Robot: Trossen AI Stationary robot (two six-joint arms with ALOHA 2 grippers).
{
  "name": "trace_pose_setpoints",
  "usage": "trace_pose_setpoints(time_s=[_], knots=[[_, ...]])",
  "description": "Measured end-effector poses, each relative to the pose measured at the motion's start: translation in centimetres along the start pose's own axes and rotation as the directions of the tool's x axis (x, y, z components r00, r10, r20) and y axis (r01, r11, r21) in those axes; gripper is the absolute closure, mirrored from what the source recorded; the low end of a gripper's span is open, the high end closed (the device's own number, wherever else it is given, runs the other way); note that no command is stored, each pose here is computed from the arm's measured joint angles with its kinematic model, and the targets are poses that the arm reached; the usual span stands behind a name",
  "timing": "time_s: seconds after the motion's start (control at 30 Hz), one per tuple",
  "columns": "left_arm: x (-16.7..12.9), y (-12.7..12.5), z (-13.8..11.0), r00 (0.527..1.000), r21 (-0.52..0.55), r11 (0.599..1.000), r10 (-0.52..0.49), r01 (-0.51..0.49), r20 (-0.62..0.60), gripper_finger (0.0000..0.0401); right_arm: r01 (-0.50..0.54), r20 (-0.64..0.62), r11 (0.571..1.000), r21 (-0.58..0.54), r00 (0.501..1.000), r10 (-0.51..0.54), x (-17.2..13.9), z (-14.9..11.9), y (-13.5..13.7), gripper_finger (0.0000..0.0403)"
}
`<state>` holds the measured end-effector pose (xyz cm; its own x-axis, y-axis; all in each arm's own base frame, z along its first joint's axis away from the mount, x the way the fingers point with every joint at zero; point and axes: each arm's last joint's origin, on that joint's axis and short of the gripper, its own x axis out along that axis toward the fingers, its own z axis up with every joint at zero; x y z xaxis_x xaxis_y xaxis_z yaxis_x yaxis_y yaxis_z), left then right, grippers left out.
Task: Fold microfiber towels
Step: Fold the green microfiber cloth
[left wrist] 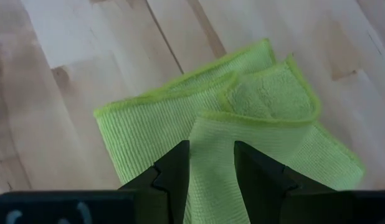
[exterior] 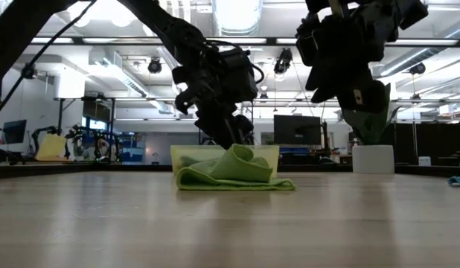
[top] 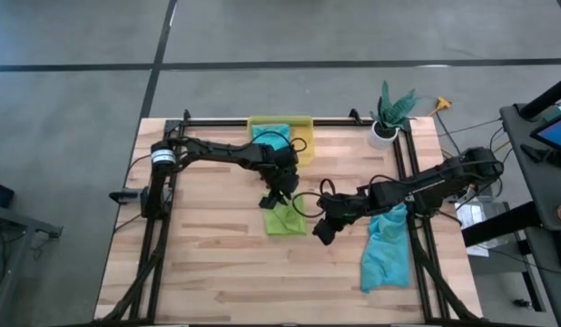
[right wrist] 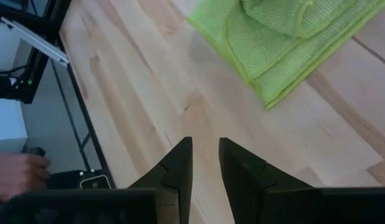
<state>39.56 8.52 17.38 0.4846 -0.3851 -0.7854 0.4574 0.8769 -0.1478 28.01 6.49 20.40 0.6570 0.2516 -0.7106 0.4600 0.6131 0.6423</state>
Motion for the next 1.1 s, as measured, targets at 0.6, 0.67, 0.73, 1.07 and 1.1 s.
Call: trace_pose_setpoints(time_s=[0.6, 0.67, 0.73, 1.07, 1.1], knots=[[1.8, 0.4, -1.0, 0.998, 0.000, 1.000, -0.005, 0.005, -0.060, 0.0290, 0.008, -0.007, 1.000, -0.008, 1.000, -0.008, -0.1, -0.1, -0.1, 0.0328], [1.8, 0.4, -1.0, 0.998, -0.006, 1.000, -0.007, 0.007, -0.063, 0.0290, 0.016, -0.013, 1.000, -0.007, 1.000, -0.016, -0.3, -0.2, -0.2, 0.0328], [1.8, 0.4, -0.9, 0.999, -0.010, 1.000, -0.002, 0.001, -0.053, 0.0290, 0.011, -0.012, 1.000, -0.008, 1.000, -0.011, -0.4, -0.2, -0.2, 0.0328], [1.1, 0.3, -0.2, 0.999, -0.012, 1.000, 0.012, -0.012, -0.041, 0.0319, 0.041, 0.022, 0.999, -0.035, 0.999, -0.040, -0.8, 0.2, -0.7, 0.0328], [1.2, 0.3, -0.2, 0.999, -0.017, 1.000, 0.010, -0.011, -0.045, 0.0330, 0.041, 0.025, 0.998, -0.037, 0.999, -0.040, -0.9, 0.2, -0.7, 0.0328]])
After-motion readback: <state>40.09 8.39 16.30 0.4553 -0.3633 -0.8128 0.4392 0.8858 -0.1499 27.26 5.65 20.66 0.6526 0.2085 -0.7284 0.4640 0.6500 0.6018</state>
